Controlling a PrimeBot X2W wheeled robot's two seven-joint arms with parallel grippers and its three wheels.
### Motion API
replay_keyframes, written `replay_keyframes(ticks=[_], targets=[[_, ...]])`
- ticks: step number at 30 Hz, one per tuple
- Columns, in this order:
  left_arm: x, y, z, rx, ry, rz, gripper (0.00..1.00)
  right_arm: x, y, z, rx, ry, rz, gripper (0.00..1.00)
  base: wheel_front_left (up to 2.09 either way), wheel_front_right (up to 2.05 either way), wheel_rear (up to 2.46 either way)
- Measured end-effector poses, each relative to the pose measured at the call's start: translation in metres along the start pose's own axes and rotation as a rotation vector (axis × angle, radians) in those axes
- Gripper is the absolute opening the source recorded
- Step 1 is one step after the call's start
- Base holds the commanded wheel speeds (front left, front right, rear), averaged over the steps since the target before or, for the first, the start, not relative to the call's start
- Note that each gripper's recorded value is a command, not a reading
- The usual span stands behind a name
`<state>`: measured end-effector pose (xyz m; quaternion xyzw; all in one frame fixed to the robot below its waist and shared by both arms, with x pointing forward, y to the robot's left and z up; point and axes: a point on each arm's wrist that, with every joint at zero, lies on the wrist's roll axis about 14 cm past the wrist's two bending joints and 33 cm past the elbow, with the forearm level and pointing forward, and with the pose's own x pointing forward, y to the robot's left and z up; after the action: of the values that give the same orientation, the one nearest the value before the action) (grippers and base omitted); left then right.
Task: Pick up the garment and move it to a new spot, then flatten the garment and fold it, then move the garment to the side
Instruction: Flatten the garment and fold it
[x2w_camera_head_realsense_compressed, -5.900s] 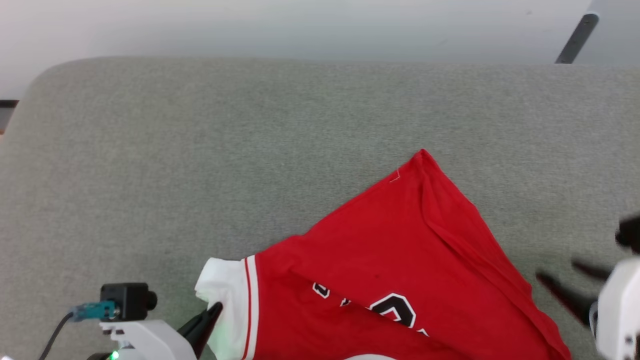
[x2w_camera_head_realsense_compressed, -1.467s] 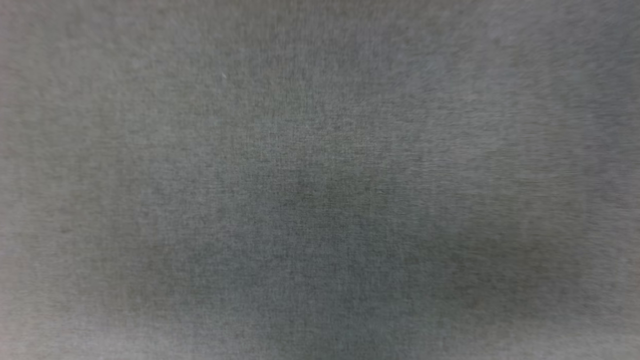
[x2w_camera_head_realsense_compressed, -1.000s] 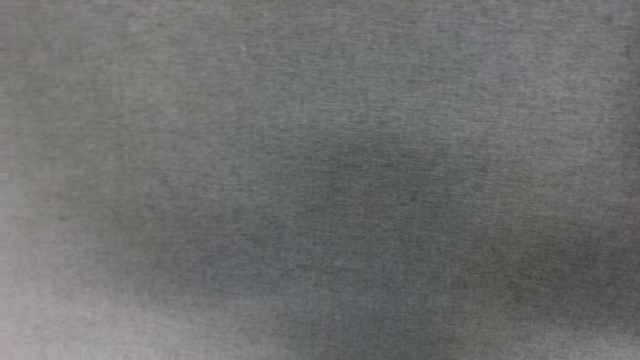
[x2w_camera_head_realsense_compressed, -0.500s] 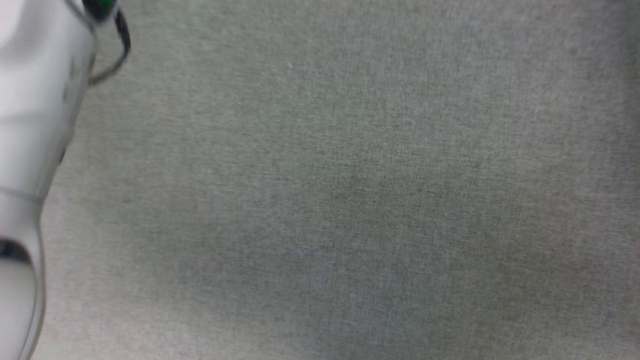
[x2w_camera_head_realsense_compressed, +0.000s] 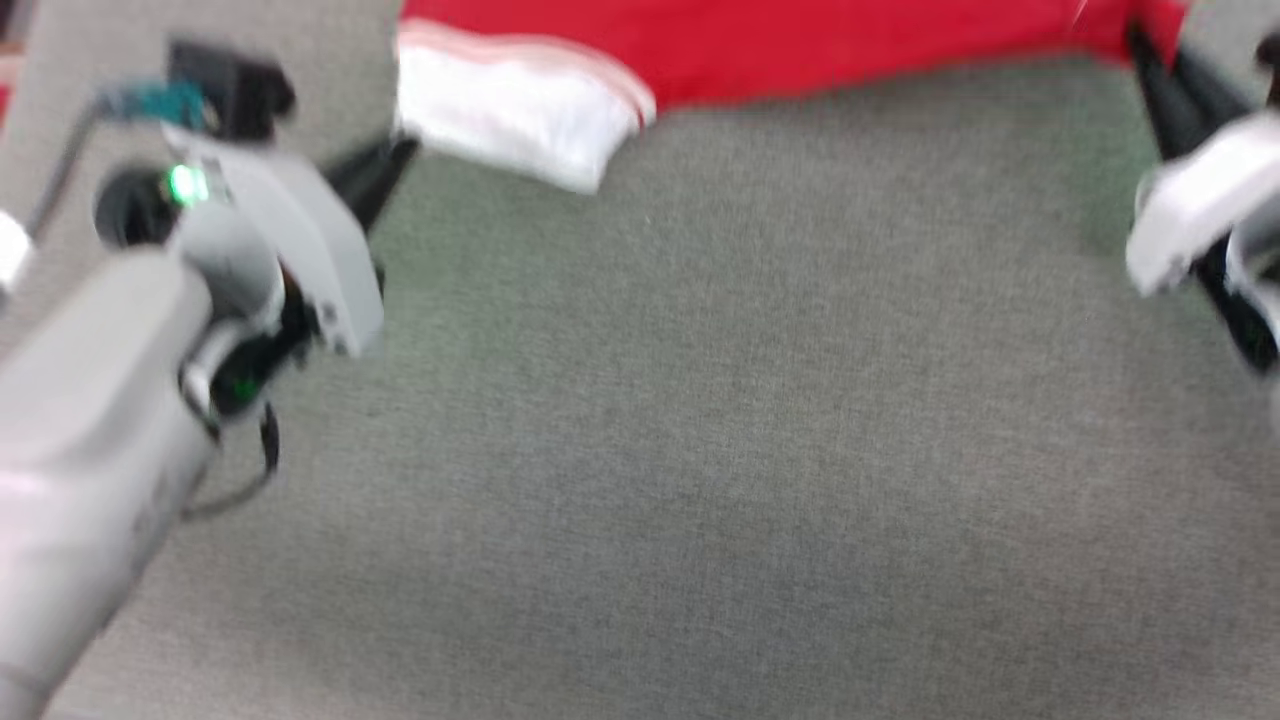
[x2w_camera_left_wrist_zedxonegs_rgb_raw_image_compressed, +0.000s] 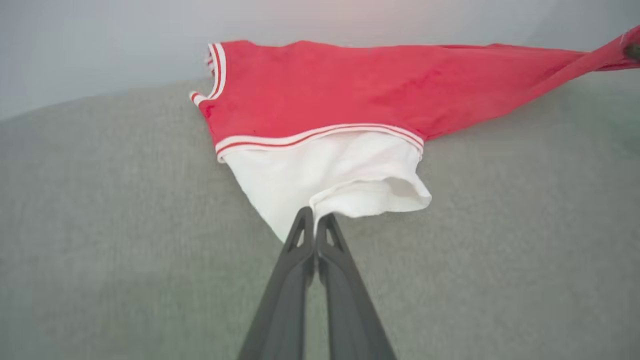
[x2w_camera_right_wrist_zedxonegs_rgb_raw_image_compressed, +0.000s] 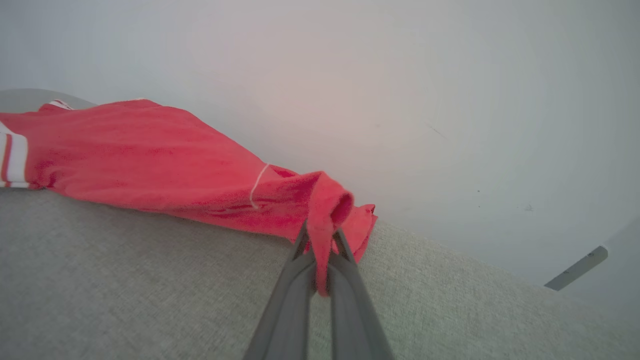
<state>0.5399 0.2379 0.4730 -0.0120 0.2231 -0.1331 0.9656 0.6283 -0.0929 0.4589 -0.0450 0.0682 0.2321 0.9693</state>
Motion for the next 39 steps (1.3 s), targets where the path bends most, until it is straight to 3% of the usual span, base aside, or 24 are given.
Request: replay_keyframes(ticks=[8,18,28,39], targets=[[-0.077,-0.028,-0.047,-0.100,0.100,0.005,0.00,-0.073,0.017,-0.013,0.037,0.102,0.063,0.00,0.00,0.00,0.00],[-0.161,-0.070,-0.092,-0.215,0.211,0.046,0.00,-0.151,0.023,-0.029,0.102,0.192,0.050,0.00,0.00,0.00,0.00],[-0.198,-0.099,-0.126,-0.352,0.281,0.077,0.00,-0.218,0.048,-0.068,0.183,0.366,0.064,0.00,0.00,0.00,0.00],[-0.216,-0.113,-0.149,-0.440,0.376,0.106,0.00,-0.266,0.073,-0.090,0.264,0.511,0.090,0.00,0.00,0.00,0.00]])
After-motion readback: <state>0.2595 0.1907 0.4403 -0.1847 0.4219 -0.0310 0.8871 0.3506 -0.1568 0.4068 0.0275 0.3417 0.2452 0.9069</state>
